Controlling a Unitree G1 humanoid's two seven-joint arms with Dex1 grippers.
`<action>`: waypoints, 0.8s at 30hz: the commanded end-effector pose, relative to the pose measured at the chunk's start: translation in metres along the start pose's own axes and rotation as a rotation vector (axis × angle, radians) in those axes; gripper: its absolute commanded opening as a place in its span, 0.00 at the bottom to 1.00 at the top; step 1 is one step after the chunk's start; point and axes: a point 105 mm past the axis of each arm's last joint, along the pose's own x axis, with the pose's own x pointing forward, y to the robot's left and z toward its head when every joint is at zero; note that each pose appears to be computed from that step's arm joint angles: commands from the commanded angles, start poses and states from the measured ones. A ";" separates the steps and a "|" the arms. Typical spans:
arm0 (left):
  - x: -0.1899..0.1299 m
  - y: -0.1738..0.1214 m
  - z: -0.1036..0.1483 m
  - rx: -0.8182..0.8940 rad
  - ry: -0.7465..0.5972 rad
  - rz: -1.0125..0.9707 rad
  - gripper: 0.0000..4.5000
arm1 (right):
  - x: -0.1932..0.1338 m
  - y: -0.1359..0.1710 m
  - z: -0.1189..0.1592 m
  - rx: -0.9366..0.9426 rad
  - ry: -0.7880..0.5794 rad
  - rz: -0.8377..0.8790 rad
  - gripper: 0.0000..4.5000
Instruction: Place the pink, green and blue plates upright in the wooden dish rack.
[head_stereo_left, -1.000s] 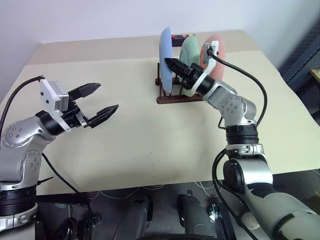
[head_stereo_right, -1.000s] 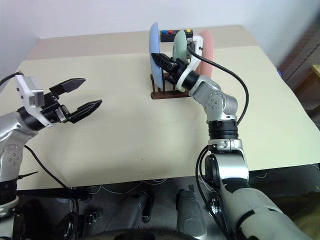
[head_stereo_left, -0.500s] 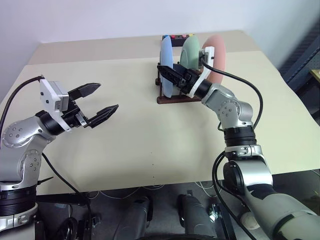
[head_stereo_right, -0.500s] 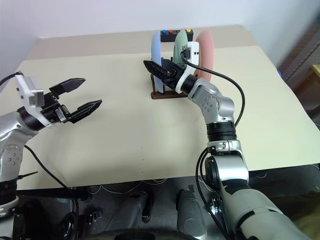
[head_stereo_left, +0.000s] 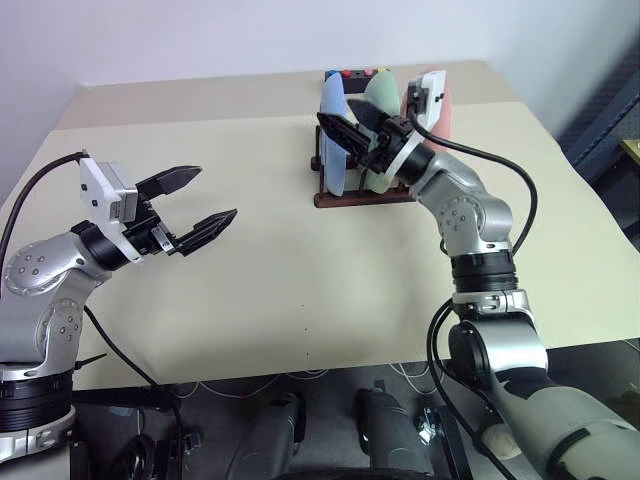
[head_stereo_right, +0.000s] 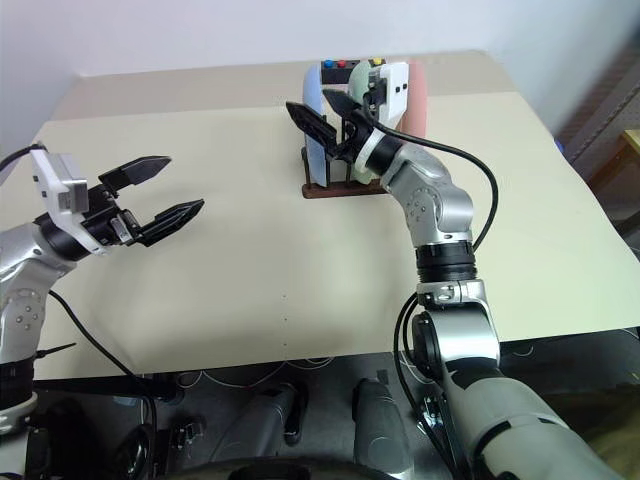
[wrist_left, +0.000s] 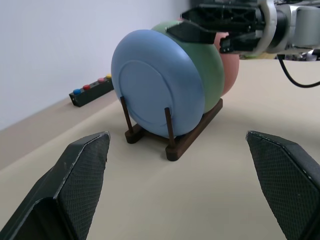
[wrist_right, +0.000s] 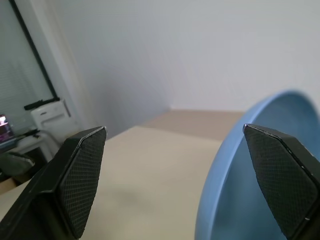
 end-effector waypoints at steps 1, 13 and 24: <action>0.003 0.000 0.011 0.048 -0.027 -0.011 1.00 | -0.002 0.003 0.042 -0.095 -0.158 -0.011 0.99; 0.004 0.005 0.010 0.059 -0.010 -0.030 1.00 | -0.065 0.038 0.063 -0.070 -0.141 0.340 0.99; -0.025 -0.008 -0.033 -0.020 0.134 -0.085 1.00 | -0.142 0.032 0.024 -0.286 0.312 0.485 0.99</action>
